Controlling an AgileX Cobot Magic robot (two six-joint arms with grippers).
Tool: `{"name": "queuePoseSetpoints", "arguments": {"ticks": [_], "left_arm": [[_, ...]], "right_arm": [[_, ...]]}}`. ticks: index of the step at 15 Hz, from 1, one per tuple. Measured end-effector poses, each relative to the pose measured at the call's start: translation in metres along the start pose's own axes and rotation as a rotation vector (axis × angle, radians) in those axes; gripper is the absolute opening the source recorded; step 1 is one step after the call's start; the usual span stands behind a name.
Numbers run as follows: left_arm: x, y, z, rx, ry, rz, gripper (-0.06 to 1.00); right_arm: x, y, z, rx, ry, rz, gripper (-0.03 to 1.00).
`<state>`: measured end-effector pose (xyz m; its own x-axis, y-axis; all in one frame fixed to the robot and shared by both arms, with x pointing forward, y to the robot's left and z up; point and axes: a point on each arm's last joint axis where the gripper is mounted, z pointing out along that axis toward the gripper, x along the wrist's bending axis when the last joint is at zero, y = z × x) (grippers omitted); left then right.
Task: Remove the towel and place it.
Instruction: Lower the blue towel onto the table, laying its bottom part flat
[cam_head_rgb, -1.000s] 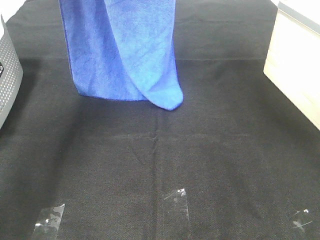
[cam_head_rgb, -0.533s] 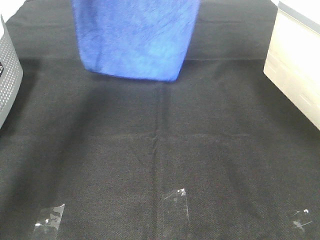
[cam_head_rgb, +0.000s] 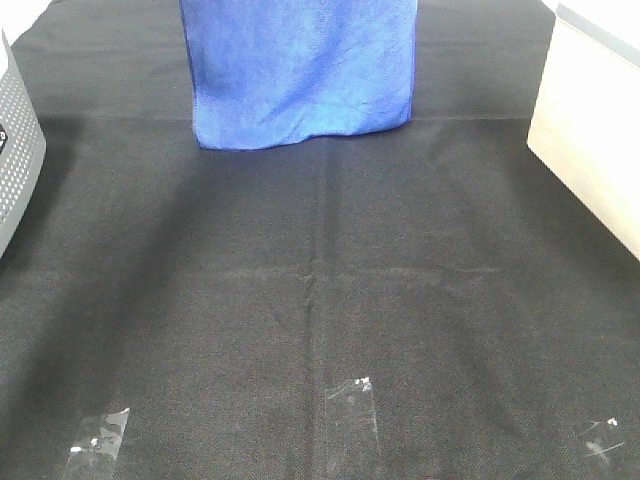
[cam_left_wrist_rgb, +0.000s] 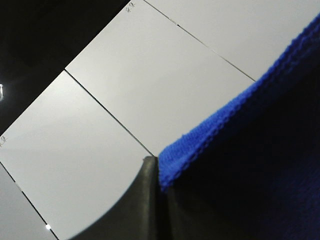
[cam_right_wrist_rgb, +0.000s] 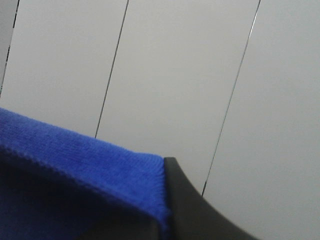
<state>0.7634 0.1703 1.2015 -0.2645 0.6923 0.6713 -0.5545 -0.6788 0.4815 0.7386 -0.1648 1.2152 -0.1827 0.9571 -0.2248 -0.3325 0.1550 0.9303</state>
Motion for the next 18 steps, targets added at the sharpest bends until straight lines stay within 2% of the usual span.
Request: {"name": "queuePoseSetpoints", "arguments": {"ticks": [3, 6, 8, 9, 12, 13, 15, 18], "left_arm": [[-0.001, -0.001, 0.0, 0.013, -0.012, -0.016, 0.0], [-0.02, -0.006, -0.002, 0.175, -0.177, -0.108, 0.0], [-0.032, 0.005, -0.009, 0.354, -0.362, -0.154, 0.0], [-0.029, 0.013, -0.014, 0.443, -0.443, -0.172, 0.0], [0.002, 0.038, -0.036, 0.709, -0.639, -0.233, 0.0], [0.011, 0.045, -0.044, 0.777, -0.683, -0.269, 0.0], [0.029, 0.06, -0.056, 0.874, -0.736, -0.361, 0.0], [0.048, 0.077, -0.07, 0.982, -0.768, -0.47, 0.0]], "right_arm": [[0.002, -0.005, 0.0, 0.055, 0.016, 0.018, 0.01], [0.008, -0.02, -0.006, 0.284, 0.091, 0.076, 0.01], [0.01, -0.018, -0.016, 0.433, 0.148, 0.091, 0.01], [0.01, -0.013, -0.023, 0.496, 0.173, 0.095, 0.01], [0.008, 0.008, -0.048, 0.681, 0.248, 0.106, 0.01], [0.008, 0.015, -0.056, 0.731, 0.273, 0.115, 0.01], [0.009, 0.027, -0.07, 0.8, 0.326, 0.141, 0.01], [0.01, 0.048, -0.087, 0.847, 0.387, 0.185, 0.01]]}}
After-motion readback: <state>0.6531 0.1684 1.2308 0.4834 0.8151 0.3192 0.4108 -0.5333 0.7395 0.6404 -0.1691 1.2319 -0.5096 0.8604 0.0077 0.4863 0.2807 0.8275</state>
